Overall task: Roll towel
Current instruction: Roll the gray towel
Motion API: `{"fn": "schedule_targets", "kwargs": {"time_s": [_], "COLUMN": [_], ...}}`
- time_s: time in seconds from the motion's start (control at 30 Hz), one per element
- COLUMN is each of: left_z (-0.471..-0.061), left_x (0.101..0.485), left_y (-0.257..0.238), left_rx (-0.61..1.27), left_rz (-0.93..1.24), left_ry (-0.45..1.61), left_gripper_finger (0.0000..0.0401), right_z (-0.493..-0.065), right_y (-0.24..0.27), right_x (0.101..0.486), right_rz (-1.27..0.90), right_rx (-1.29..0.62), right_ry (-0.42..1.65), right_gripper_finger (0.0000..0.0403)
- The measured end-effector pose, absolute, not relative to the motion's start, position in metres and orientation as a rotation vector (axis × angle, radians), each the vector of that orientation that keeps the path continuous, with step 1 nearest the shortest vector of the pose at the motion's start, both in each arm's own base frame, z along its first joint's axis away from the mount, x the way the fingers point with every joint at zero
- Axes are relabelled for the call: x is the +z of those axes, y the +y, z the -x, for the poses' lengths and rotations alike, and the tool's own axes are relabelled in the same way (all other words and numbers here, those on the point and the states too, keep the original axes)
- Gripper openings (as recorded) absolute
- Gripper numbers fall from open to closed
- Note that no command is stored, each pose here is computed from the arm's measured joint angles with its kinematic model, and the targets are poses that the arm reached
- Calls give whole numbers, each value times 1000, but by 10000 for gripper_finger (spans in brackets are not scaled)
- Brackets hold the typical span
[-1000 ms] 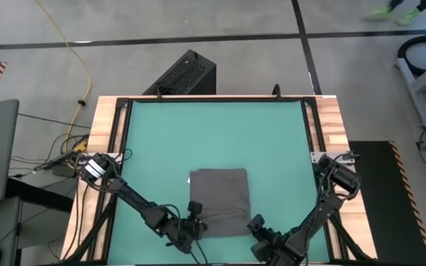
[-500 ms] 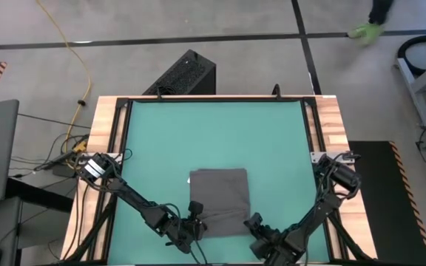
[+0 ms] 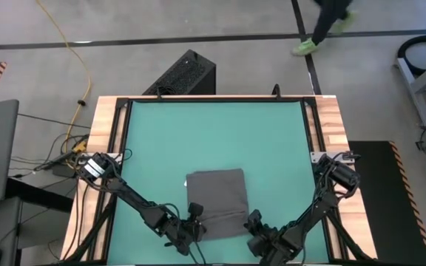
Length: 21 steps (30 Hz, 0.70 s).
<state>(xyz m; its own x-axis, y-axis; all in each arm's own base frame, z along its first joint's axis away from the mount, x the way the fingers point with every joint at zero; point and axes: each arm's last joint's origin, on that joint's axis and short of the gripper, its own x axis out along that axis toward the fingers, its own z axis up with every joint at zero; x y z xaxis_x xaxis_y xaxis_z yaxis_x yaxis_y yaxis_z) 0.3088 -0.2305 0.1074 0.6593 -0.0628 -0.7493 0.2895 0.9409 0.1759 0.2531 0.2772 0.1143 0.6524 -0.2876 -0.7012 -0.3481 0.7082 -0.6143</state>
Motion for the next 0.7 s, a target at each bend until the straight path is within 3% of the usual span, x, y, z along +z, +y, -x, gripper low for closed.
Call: {"fn": "schedule_targets", "kwargs": {"time_s": [0.37, 0.53, 0.7], "left_z": [-291, -275, -252], "left_x": [171, 176, 162], "left_y": [-232, -248, -269], "left_rx": [-189, -78, -233], "left_rz": [-185, -340, -540], "left_ry": [729, 625, 676], "left_gripper_finger": [0, 0, 1], "right_z": [-261, -261, -261], "right_y": [283, 283, 283], "right_x": [122, 122, 122], "right_rz": [605, 544, 528], "right_rx": [6, -22, -29], "right_ry": [888, 884, 882], "right_gripper_finger": [24, 24, 24]}}
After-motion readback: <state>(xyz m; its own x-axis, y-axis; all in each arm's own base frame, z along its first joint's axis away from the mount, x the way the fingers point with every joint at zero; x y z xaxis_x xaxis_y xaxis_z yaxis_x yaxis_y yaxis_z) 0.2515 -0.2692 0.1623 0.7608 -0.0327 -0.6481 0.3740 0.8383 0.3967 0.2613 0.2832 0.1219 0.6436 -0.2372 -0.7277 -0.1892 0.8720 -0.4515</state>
